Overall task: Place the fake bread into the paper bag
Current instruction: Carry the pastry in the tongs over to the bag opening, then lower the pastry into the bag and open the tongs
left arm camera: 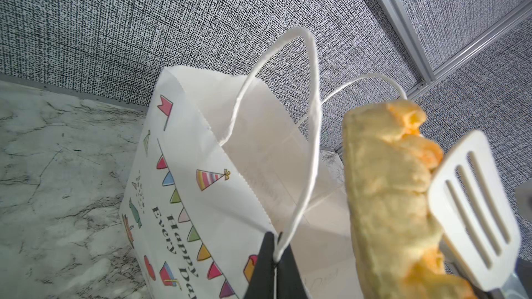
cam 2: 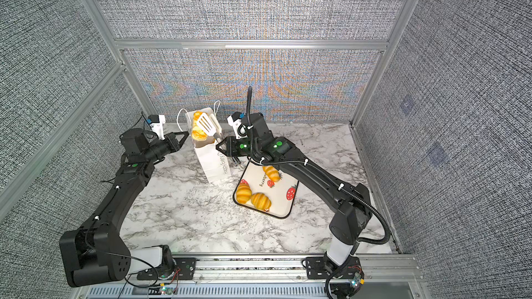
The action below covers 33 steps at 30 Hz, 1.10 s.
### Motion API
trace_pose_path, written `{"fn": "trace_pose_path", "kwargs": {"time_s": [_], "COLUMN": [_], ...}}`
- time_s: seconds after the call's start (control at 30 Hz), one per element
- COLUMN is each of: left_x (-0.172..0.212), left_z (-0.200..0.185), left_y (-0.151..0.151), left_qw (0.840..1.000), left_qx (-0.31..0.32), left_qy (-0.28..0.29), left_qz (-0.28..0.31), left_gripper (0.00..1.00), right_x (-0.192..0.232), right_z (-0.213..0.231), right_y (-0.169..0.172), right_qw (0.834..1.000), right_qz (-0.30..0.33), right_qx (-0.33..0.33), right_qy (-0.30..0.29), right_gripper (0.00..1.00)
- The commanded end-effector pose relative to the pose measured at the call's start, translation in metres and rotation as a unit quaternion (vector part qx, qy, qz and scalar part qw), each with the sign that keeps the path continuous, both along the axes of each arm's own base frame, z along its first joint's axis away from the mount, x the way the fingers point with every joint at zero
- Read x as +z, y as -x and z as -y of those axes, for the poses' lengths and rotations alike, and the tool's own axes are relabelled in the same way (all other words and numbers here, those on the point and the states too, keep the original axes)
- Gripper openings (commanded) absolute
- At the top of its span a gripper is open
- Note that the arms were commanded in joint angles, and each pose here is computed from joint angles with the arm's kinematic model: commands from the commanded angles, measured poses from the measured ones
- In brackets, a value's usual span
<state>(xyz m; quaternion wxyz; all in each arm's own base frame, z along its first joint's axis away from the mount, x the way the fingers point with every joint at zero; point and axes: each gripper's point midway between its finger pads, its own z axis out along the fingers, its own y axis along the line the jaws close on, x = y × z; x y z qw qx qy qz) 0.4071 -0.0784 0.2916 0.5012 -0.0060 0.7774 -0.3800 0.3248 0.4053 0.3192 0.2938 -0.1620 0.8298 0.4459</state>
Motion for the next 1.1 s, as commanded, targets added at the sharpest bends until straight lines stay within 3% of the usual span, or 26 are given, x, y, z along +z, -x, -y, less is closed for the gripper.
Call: {"fn": "trace_pose_path", "kwargs": {"time_s": [0.0, 0.37, 1.07], "left_x": [0.006, 0.006, 0.006], "left_z": [0.0, 0.0, 0.0], "left_y": [0.0, 0.0, 0.0], "left_qw": [1.0, 1.0, 1.0], "left_qx": [-0.002, -0.001, -0.002], "left_qy": [-0.004, -0.004, -0.004], "left_qz": [0.017, 0.016, 0.016], "left_gripper": [0.0, 0.0, 0.0], "right_x": [0.004, -0.018, -0.012], "right_z": [0.0, 0.002, 0.009], "right_y": [-0.008, -0.011, -0.013], "right_qw": [1.0, 1.0, 1.0], "right_qz": [0.006, -0.016, -0.01], "right_qx": [-0.011, -0.018, -0.02], "right_qy": [-0.009, 0.004, 0.003], "right_gripper": [0.32, 0.33, 0.48]}}
